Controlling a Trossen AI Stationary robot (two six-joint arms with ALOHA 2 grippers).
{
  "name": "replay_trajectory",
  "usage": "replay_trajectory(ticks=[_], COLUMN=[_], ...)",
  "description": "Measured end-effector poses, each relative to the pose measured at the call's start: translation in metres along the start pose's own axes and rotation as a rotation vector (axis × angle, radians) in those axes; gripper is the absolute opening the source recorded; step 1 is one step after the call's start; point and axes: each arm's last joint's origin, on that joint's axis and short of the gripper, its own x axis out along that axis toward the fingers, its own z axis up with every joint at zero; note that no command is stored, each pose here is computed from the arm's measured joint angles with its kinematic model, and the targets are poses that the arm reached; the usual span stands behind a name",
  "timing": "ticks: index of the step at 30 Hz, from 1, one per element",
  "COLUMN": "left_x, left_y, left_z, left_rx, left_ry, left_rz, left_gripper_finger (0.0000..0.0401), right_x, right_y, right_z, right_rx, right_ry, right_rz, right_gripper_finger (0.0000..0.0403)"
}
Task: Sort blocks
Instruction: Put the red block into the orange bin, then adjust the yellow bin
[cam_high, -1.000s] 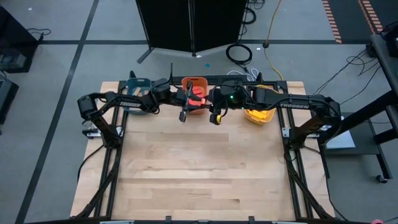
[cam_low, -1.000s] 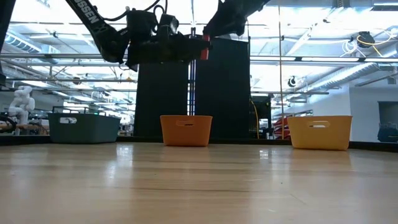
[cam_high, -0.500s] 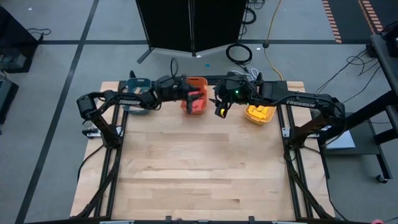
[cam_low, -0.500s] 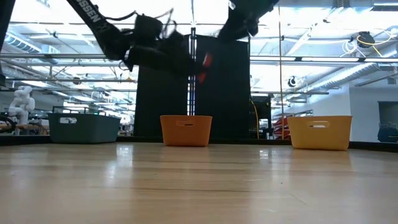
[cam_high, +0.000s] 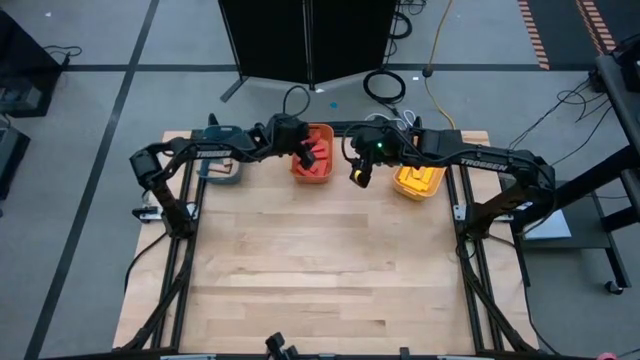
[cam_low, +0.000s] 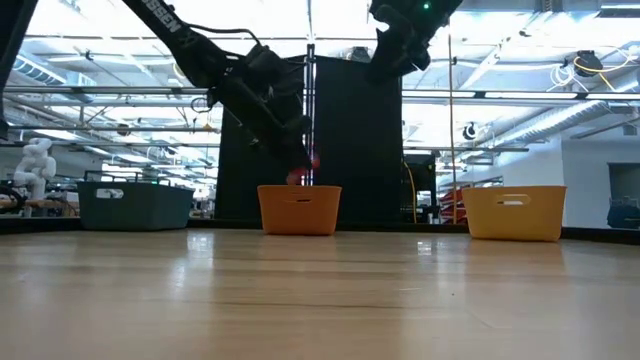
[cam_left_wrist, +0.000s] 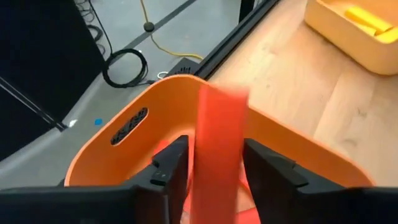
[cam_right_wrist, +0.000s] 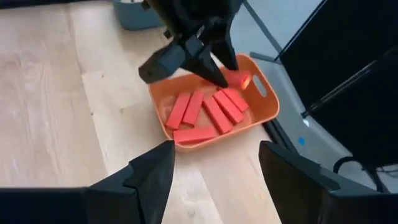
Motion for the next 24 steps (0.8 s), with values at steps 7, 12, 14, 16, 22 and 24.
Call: replay_trajectory(ticks=[7,12,14,16,22,24], left_x=[0.0,0.0,0.0,0.0,-0.001,0.0], left_y=[0.0,0.0,0.0,0.0,-0.003,-0.003], left_z=[0.001,0.003,0.004,0.006,0.006,0.005], left_rx=[0.008,0.021,0.032,0.033,0.048,0.064], left_ry=[-0.004,-0.03,-0.036,-0.04,-0.034,-0.023], left_rz=[-0.001,-0.002,-0.002,-0.003,-0.009,-0.01], left_gripper_finger=[0.0196,0.0218,0.022,0.022,0.0221,0.0221], right_x=[-0.001,-0.003,-0.004,-0.003,0.015,0.02], right_y=[0.0,-0.01,-0.023,-0.036,-0.079,-0.092], right_z=[-0.011,-0.027,-0.033,-0.038,-0.074,-0.092], right_rx=[0.068,0.262,0.334,0.386,0.539,0.575], right_ry=[0.115,0.247,0.288,0.321,0.454,0.523], right_rz=[-0.007,-0.187,-0.326,-0.397,-0.52,-0.565], right_gripper_finger=[0.0227,0.0226,0.0226,0.0226,0.0226,0.0226])
